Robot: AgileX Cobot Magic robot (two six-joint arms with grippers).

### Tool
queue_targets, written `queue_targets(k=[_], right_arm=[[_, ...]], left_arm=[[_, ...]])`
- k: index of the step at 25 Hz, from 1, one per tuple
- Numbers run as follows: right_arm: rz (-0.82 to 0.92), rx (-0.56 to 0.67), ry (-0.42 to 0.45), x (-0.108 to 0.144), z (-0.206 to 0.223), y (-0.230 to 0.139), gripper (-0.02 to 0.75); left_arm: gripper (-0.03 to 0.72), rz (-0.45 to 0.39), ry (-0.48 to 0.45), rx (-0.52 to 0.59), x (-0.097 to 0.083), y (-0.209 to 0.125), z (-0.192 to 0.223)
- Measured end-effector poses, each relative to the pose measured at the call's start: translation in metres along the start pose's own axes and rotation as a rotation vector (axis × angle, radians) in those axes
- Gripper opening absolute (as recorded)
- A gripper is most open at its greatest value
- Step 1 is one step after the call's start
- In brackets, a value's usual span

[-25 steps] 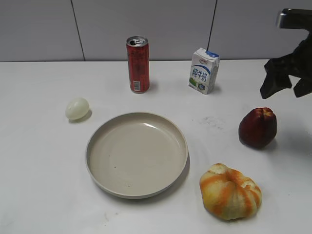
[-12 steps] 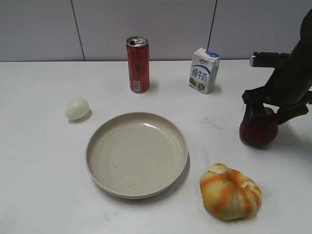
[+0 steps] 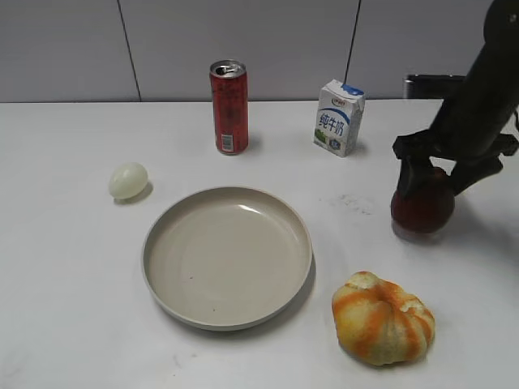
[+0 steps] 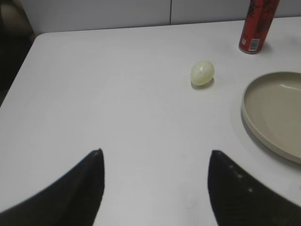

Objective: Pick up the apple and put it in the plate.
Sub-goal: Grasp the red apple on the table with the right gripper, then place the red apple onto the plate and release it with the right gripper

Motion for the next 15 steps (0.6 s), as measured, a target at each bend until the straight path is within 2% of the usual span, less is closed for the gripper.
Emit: queue_targets(k=[2, 6, 8, 10, 12, 15], right_arm=[[-0.059, -0.017, 0.009, 0.023, -0.01, 0.004, 0.603], [-0.237, -0.089, 0.055, 0.097, -0.032, 0.005, 0.603], [-0.321, -0.11, 0.096, 0.137, -0.036, -0.003, 0.603], [-0.391, -0.126, 0.12, 0.167, -0.035, -0.013, 0.603], [-0.451, -0.123, 0.139, 0.193, -0.027, -0.024, 0.603], [-0.506, -0.102, 0.146, 0.216, -0.007, -0.035, 0.603]], left_arm=[[0.524, 0.0, 0.0, 0.0, 0.0, 0.0, 0.0], [0.524, 0.0, 0.0, 0.0, 0.0, 0.0, 0.0], [0.524, 0.0, 0.0, 0.0, 0.0, 0.0, 0.0], [0.524, 0.0, 0.0, 0.0, 0.0, 0.0, 0.0], [0.524, 0.0, 0.0, 0.0, 0.0, 0.0, 0.0], [0.524, 0.0, 0.0, 0.0, 0.0, 0.0, 0.0]])
Point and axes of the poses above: a point on each arm's last joint axis where the gripper is mounted, z pointing out along that axis toward the gripper, x along the wrist's bending axis when the last joint is at zero, y = z × x, the point moved 2 cm from there along z, pointing out along that axis toward the gripper, and after that the axes turned 1 degree about -z, right-handed, at the moved point
